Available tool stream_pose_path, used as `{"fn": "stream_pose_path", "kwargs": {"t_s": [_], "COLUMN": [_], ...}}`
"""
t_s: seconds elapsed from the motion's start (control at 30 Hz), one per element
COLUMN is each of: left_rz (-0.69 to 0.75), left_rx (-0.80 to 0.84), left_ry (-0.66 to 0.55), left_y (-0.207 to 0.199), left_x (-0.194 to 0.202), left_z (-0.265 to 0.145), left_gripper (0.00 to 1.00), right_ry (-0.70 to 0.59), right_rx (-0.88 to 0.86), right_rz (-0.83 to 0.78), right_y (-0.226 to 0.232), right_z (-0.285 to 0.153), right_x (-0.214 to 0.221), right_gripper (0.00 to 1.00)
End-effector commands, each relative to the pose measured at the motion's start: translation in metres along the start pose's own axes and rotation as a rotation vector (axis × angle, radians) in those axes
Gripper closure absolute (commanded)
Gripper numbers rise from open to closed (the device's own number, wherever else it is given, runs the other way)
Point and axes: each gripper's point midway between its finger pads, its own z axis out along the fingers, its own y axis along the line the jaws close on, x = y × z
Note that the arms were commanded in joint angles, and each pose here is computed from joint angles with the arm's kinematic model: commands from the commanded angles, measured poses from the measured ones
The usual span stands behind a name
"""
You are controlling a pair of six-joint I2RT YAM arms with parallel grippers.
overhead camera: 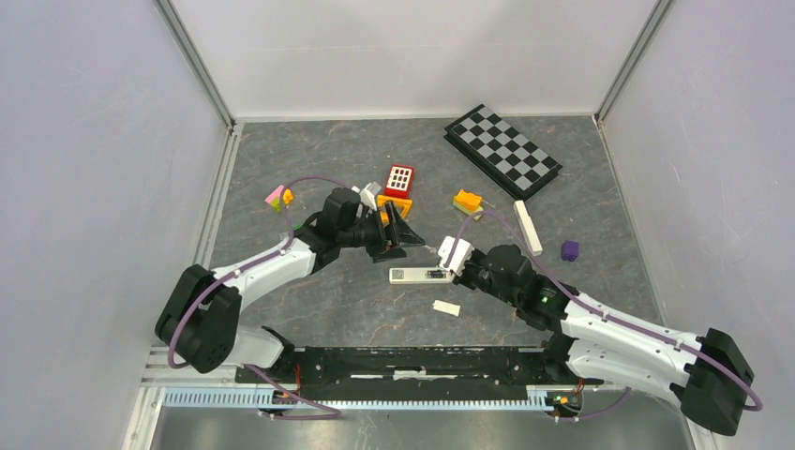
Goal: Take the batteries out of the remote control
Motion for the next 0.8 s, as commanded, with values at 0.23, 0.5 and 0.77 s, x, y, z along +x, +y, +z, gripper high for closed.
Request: {"fn": "stream_pose_path", "kwargs": {"t_s": [0.23,0.5,0.77], "left_rz": [-0.027,-0.015,-0.012], "left_rx": [0.121,0.132,0.133], "left_ry": [-0.015,-0.001,0.016], "left_y": [-0.0298,-0.0310,-0.0296], "left_x": [-0.0124,-0.0110,-0.0064], "left_z": [0.0104,0.0121,0.0118], "left_gripper": [0.42,0.71,0.82], "right_ry": [-0.047,-0.037,-0.019], "right_rx": [0.040,0.045,0.078], "right_rz": [-0.024,-0.033,-0.007], "right_y": [-0.0019,-0.0002,-0.0047], "right_z": [0.0038,0.0055,0.0080], "right_x": [-0.0077,-0.0051,-0.0053], "right_gripper": [1.00,1.00,1.00]}}
